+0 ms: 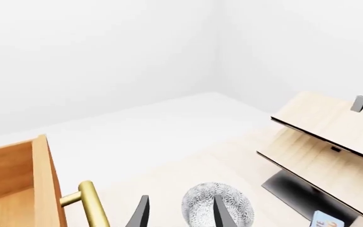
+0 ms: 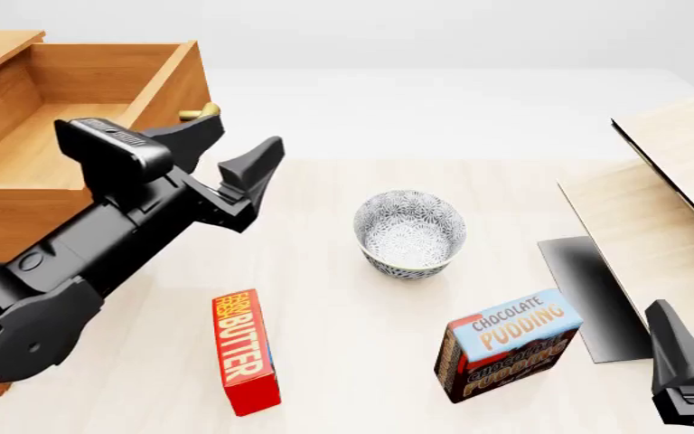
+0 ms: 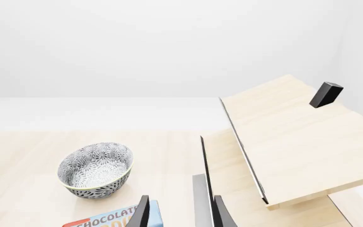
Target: Close the top drawer of the cabinet.
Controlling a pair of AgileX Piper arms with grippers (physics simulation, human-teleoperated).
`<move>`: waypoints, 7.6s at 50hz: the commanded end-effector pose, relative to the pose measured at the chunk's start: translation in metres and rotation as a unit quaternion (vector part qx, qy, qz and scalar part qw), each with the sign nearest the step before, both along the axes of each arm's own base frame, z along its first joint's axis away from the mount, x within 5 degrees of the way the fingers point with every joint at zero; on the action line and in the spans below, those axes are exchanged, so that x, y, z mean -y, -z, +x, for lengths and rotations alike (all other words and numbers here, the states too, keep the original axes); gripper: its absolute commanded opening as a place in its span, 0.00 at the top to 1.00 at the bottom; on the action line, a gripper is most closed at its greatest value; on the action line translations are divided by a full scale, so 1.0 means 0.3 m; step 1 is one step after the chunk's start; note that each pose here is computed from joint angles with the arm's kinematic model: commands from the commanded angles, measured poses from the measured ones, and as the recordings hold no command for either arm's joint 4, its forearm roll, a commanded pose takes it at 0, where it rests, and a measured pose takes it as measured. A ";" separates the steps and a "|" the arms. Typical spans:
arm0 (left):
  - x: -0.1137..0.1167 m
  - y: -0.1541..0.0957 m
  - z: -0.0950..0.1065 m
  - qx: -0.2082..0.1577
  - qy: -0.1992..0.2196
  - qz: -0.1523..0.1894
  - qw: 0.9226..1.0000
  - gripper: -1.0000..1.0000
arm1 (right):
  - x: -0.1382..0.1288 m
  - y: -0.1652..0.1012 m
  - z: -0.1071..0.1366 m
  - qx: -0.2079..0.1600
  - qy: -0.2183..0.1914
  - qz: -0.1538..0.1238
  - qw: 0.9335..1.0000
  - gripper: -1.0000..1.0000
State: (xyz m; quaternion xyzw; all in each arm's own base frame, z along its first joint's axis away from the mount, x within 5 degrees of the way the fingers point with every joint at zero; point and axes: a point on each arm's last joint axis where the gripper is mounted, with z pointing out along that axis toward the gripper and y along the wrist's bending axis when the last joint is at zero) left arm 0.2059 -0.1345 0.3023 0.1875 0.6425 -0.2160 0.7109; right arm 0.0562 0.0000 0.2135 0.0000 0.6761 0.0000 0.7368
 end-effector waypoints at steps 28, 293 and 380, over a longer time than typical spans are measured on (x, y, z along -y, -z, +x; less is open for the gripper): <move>-0.070 0.032 0.039 -0.020 -0.047 -0.008 0.999 0.00 | 0.000 0.000 0.000 0.000 0.000 0.000 1.000 0.00; -0.435 0.138 0.127 -0.038 -0.276 -0.010 0.960 0.00 | 0.000 0.000 0.000 0.000 0.000 0.000 1.000 0.00; -0.545 0.203 0.141 -0.050 -0.339 -0.005 0.939 0.00 | 0.000 0.000 0.000 0.000 0.000 0.000 1.000 0.00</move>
